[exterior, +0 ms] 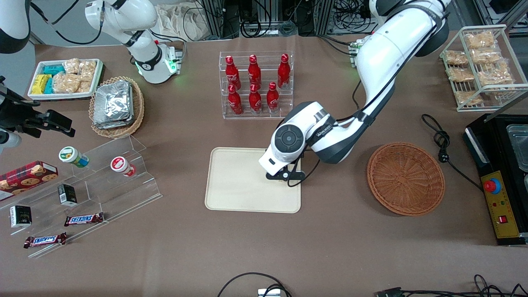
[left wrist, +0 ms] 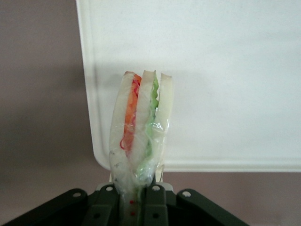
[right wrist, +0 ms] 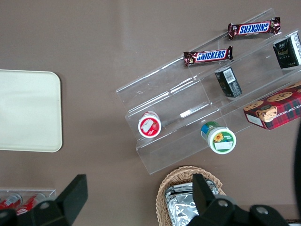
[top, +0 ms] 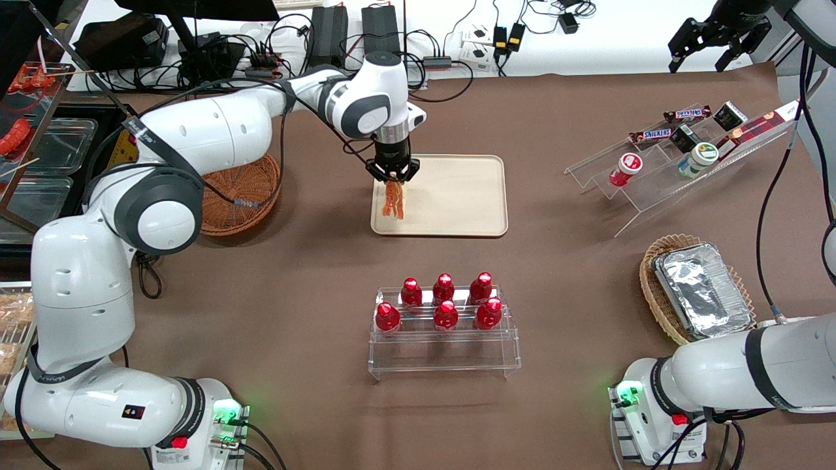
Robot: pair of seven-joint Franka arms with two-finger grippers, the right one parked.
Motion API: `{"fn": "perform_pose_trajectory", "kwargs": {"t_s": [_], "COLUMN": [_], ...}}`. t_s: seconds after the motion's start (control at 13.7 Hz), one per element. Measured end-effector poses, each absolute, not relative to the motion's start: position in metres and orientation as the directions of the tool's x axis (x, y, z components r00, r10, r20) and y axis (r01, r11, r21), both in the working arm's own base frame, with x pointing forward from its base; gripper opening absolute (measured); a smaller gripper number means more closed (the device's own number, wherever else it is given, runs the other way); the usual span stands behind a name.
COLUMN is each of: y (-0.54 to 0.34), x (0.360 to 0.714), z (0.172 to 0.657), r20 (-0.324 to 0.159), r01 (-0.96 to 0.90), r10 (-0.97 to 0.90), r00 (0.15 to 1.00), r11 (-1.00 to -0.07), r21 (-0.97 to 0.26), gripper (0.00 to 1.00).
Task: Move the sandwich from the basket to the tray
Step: 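Lower the sandwich onto the cream tray with the left gripper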
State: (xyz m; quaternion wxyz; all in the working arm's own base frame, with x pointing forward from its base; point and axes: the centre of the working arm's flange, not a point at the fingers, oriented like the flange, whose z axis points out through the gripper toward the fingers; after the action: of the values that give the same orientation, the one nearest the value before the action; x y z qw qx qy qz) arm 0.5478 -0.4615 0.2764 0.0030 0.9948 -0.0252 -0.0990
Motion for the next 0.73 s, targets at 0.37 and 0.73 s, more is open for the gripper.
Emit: {"fn": "perform_pose_trajectory", "kwargs": {"t_s": [0.37,0.73], "y": [-0.453,-0.449], "x": [0.555,0.572], "z": [0.241,0.231], "r20": [-0.152,-0.087], "r01": [-0.132,-0.089], "r10": [-0.133,-0.095], "r00": [0.979,0.992], "r11": [-0.991,-0.994], "r21": [0.014,0.067], "gripper": [0.19,0.19]}}
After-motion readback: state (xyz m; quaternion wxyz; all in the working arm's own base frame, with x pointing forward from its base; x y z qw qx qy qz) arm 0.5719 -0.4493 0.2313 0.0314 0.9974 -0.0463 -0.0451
